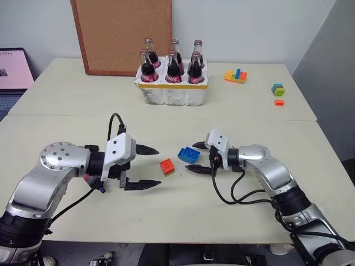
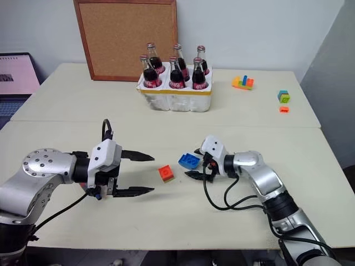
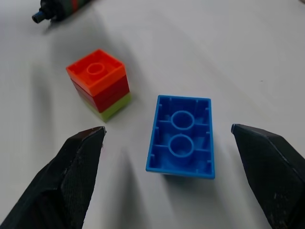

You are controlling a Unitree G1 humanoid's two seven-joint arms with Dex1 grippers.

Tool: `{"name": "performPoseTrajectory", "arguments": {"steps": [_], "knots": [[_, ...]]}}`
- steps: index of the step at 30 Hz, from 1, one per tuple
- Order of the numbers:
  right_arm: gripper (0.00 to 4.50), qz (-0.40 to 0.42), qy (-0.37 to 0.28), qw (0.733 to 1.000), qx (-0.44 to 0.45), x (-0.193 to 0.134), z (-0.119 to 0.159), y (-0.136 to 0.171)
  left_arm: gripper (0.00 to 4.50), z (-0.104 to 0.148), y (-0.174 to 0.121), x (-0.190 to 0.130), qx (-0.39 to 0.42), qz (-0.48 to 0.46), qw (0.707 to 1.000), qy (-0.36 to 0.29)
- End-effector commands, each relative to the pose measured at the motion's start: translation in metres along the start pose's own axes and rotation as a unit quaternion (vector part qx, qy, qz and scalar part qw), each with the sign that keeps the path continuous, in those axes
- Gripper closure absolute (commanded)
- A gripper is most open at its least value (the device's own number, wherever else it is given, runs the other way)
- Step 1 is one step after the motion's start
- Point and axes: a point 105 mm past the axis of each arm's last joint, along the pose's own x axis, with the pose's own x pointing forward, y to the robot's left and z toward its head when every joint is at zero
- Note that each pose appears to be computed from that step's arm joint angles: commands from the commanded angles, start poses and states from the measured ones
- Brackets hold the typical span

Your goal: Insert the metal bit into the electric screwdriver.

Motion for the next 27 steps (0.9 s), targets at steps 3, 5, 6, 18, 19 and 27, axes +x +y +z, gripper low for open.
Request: {"name": "performPoseTrajectory", "arguments": {"steps": [3,5,6,18,19,27], "knots": [[1.01,-0.006,-0.020,1.000,-0.016,0.001,0.011,-0.005,0.00,0.007,-0.001,-0.002,0.016,-0.020,1.000,-0.004],[1.36,-0.005,-0.023,1.000,-0.015,0.002,0.012,-0.005,0.00,0.007,0.001,-0.002,0.014,-0.016,1.000,-0.007],[1.60,-0.005,-0.023,1.000,-0.016,0.003,0.012,-0.004,0.00,0.007,0.002,-0.001,0.012,-0.014,1.000,-0.009],[2.98,-0.103,-0.059,0.992,-0.041,-0.038,0.029,-0.020,0.00,0.031,0.005,0.014,0.017,0.000,0.996,-0.083],[2.98,-0.127,-0.062,0.989,-0.040,-0.052,0.031,-0.025,0.00,0.036,0.005,0.017,0.014,-0.001,0.995,-0.096],[2.98,-0.464,-0.007,0.884,0.052,-0.204,-0.032,-0.078,0.00,0.076,0.009,0.068,-0.016,-0.032,0.980,-0.196]]}}
